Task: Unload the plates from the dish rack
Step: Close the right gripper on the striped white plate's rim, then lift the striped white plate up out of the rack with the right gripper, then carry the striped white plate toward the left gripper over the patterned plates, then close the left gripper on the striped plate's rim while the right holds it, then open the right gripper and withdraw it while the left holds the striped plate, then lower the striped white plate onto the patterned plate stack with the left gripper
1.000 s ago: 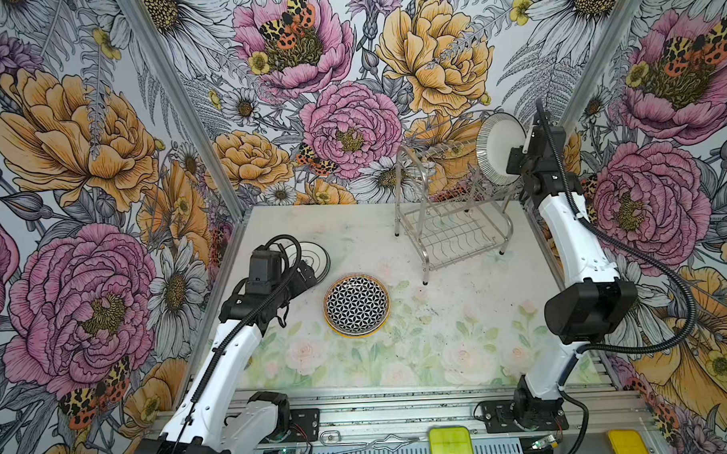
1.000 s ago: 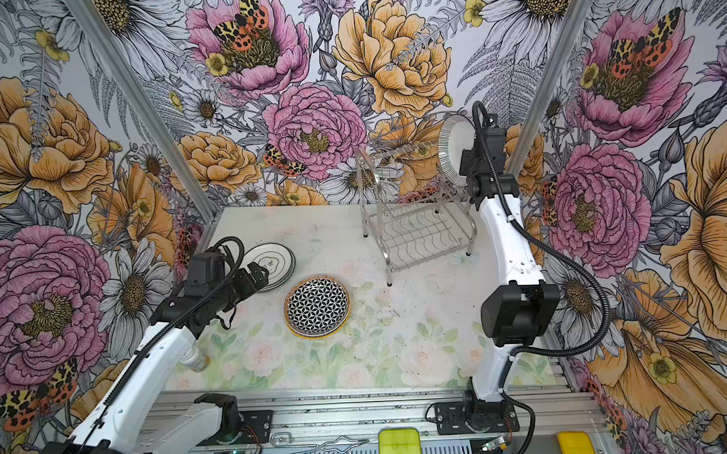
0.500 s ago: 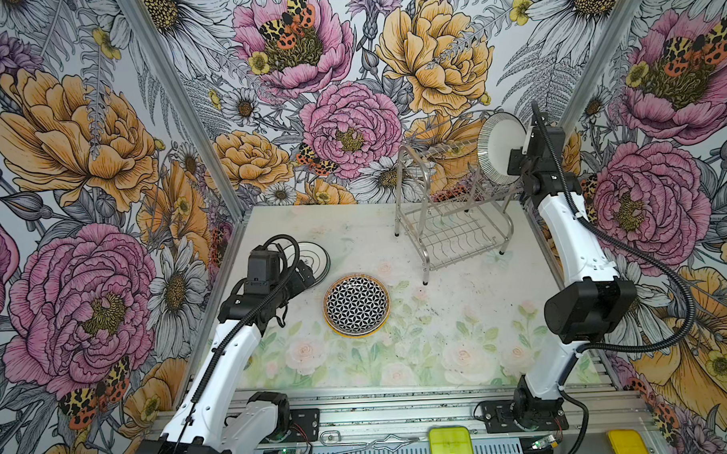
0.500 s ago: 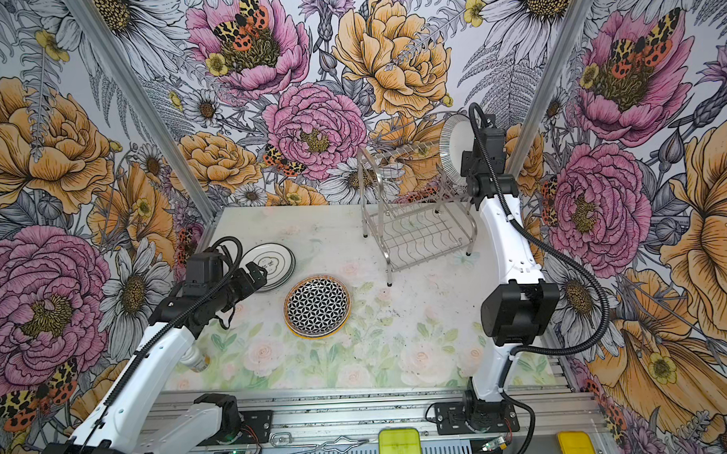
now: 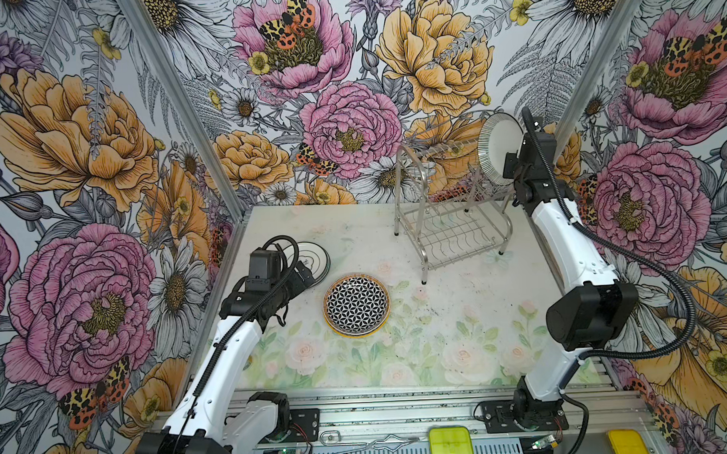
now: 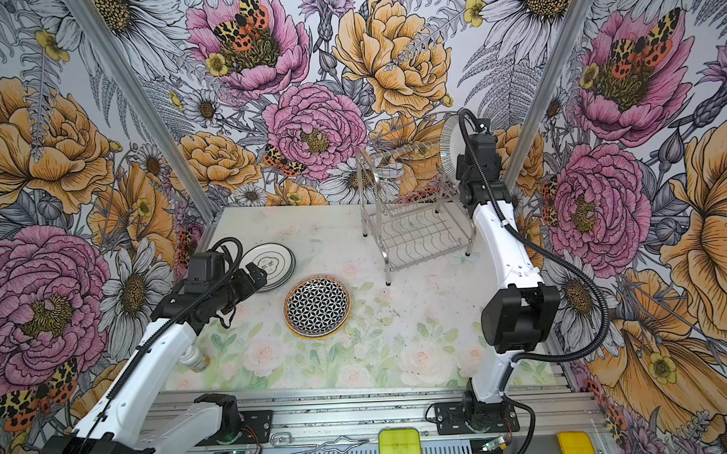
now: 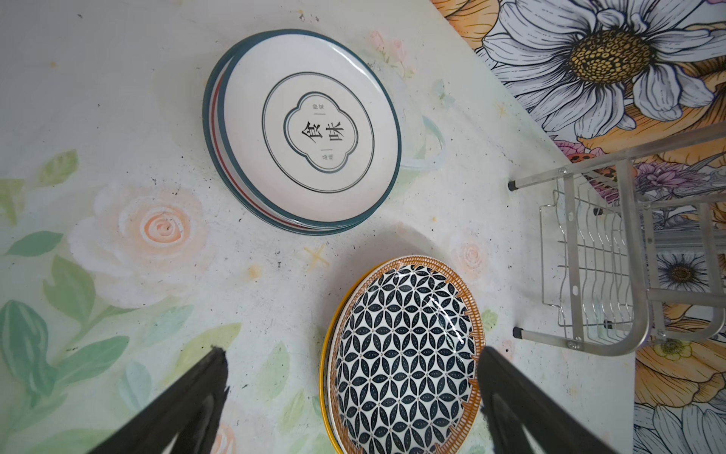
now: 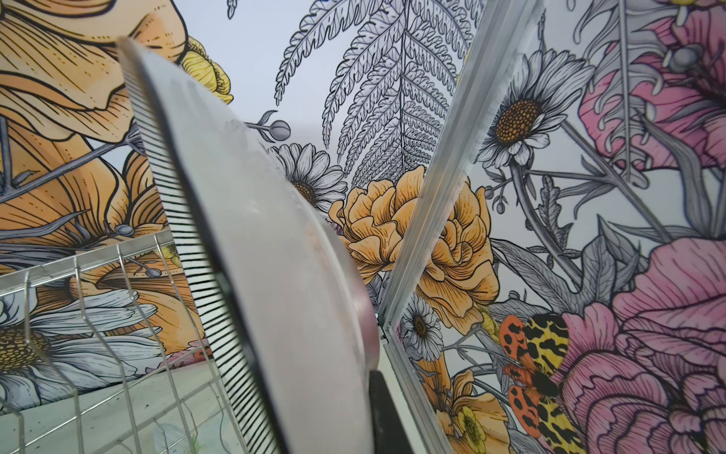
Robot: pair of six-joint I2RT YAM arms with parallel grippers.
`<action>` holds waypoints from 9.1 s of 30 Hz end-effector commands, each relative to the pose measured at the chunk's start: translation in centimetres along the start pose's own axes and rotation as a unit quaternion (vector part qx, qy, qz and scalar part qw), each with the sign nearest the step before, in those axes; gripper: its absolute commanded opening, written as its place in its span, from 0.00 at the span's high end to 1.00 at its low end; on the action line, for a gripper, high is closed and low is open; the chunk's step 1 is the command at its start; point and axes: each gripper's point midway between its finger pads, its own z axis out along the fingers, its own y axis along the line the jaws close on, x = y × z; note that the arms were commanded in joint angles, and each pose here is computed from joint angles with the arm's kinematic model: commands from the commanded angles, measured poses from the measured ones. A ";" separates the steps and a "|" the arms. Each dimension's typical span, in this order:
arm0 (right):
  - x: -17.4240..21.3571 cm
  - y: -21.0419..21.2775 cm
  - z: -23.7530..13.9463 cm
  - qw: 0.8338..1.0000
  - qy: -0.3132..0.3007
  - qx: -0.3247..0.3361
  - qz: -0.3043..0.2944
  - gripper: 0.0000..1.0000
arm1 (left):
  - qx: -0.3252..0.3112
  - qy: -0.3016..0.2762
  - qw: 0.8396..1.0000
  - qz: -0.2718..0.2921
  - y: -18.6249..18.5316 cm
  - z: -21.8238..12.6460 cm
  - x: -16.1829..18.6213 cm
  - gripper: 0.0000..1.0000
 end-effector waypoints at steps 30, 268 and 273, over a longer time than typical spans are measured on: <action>-15.9 -7.7 -12.7 0.950 -0.244 0.035 0.194 1.00 | 0.004 -0.036 0.999 0.009 0.3 -0.7 -1.3 0.01; 30.0 12.4 -23.7 0.816 0.352 -0.395 0.233 0.01 | -0.007 0.100 0.993 0.055 -2.0 4.1 4.2 1.00; 30.0 12.4 -23.9 0.816 0.350 -0.397 0.232 0.01 | -0.004 0.099 0.993 0.057 -2.2 4.5 4.5 1.00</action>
